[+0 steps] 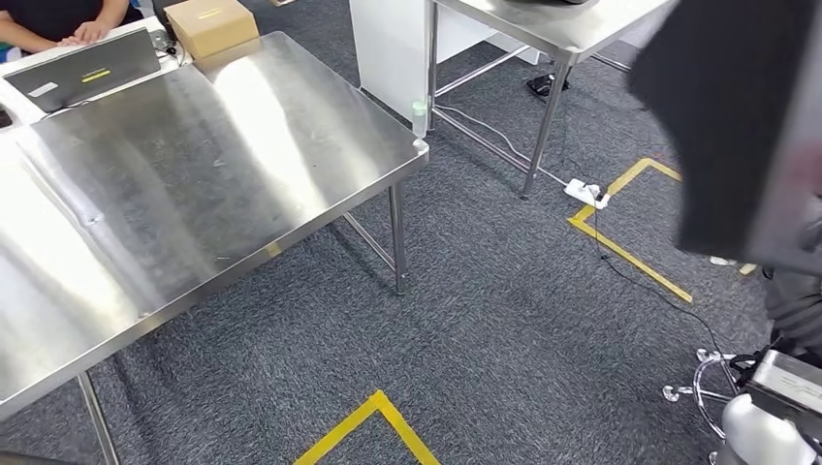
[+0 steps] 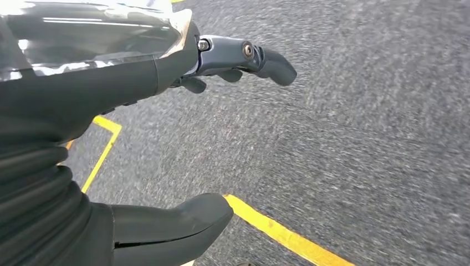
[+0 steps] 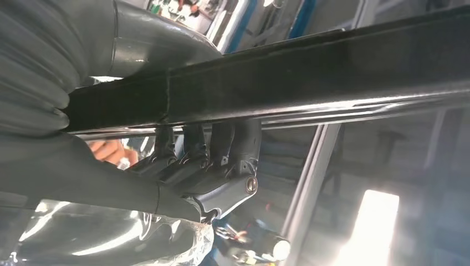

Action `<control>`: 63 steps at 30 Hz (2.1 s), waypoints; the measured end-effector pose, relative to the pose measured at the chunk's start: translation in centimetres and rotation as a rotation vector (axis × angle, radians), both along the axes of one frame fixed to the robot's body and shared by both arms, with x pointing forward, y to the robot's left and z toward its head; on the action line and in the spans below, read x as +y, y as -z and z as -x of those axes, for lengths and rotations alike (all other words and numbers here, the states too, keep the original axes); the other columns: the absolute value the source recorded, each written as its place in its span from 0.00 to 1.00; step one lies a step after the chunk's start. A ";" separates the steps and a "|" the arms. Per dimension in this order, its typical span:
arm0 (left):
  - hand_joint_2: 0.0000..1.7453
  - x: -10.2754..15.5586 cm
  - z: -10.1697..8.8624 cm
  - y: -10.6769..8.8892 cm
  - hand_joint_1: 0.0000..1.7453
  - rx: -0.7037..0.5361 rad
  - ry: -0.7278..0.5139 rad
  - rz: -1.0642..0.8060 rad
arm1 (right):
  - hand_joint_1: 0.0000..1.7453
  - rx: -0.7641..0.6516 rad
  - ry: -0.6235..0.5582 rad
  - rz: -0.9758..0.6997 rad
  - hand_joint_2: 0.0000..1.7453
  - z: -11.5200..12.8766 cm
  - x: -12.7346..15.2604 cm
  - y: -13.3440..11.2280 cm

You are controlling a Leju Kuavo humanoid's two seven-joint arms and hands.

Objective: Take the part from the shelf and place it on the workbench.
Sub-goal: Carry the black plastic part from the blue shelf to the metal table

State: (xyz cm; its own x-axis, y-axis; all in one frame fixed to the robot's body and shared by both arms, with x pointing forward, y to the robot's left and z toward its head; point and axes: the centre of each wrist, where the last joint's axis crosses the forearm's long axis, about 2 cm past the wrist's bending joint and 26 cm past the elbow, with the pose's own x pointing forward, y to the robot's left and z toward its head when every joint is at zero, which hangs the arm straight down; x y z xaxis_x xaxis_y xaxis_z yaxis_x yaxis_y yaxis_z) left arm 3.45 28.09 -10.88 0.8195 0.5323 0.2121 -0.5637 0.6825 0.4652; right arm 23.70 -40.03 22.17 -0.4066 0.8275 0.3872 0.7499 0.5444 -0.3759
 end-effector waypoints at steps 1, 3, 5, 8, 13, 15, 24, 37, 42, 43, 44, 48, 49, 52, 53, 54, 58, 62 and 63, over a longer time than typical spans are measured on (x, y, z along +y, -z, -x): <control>1.00 0.0 -0.1 0.0 0.00 -0.001 0.000 -0.001 | 1.00 -0.001 0.000 -0.001 1.00 0.0 0.0 0.0; 1.00 0.0 -0.2 0.0 0.00 -0.003 0.000 -0.002 | 1.00 0.000 -0.001 -0.002 1.00 0.0 0.0 0.0; 1.00 0.0 -0.2 0.0 0.00 -0.004 0.001 0.000 | 1.00 0.001 -0.001 -0.002 1.00 0.0 0.1 0.0; 1.00 0.0 -0.1 0.0 0.00 -0.007 0.004 0.001 | 1.00 0.000 0.002 -0.003 1.00 0.0 0.1 0.0; 1.00 0.2 -0.3 0.0 0.00 -0.029 0.016 -0.004 | 1.00 -0.002 0.009 -0.003 1.00 0.3 0.4 0.1; 1.00 0.2 -0.2 0.0 0.00 -0.037 0.025 -0.005 | 1.00 -0.005 0.014 -0.005 1.00 0.4 0.5 0.2; 1.00 0.3 -0.2 0.0 0.00 -0.057 0.058 -0.012 | 1.00 0.019 0.063 -0.021 1.00 2.7 0.1 1.2; 1.00 0.6 -0.3 0.0 0.00 -0.054 0.067 -0.019 | 1.00 0.043 0.043 -0.044 1.00 3.2 0.3 1.1; 1.00 0.7 -0.6 0.0 0.00 -0.056 0.065 -0.024 | 1.00 0.037 0.036 -0.046 1.00 2.9 0.4 0.8; 1.00 0.7 -0.6 0.0 0.00 -0.056 0.065 -0.025 | 1.00 0.036 0.035 -0.046 1.00 2.9 0.4 0.8; 1.00 0.7 -0.6 0.0 0.00 -0.056 0.065 -0.025 | 1.00 0.035 0.035 -0.046 1.00 2.8 0.4 0.7; 1.00 0.6 -0.7 0.0 0.00 -0.057 0.064 -0.024 | 1.00 0.035 0.032 -0.047 1.00 2.7 0.3 0.7; 1.00 0.6 -0.7 0.0 0.00 -0.057 0.062 -0.024 | 1.00 0.039 0.029 -0.049 1.00 2.7 0.3 0.8; 1.00 0.4 -0.7 0.0 0.00 -0.057 0.058 -0.021 | 1.00 0.048 0.022 -0.052 1.00 2.6 0.3 1.0; 1.00 0.4 -0.7 0.0 0.00 -0.057 0.058 -0.021 | 1.00 0.048 0.022 -0.052 1.00 2.6 0.3 1.0; 1.00 0.4 -0.7 0.0 0.00 -0.057 0.058 -0.021 | 1.00 0.048 0.021 -0.052 1.00 2.6 0.3 1.0; 1.00 0.3 -0.5 0.0 0.00 -0.052 0.051 -0.024 | 1.00 0.053 0.002 -0.060 1.00 2.1 0.1 1.2; 1.00 0.1 -0.3 0.0 0.00 -0.043 0.044 -0.030 | 1.00 0.053 -0.033 -0.079 1.00 0.7 -0.1 1.3; 1.00 0.1 -0.3 0.0 0.00 -0.043 0.043 -0.030 | 1.00 0.055 -0.034 -0.079 1.00 0.7 -0.1 1.3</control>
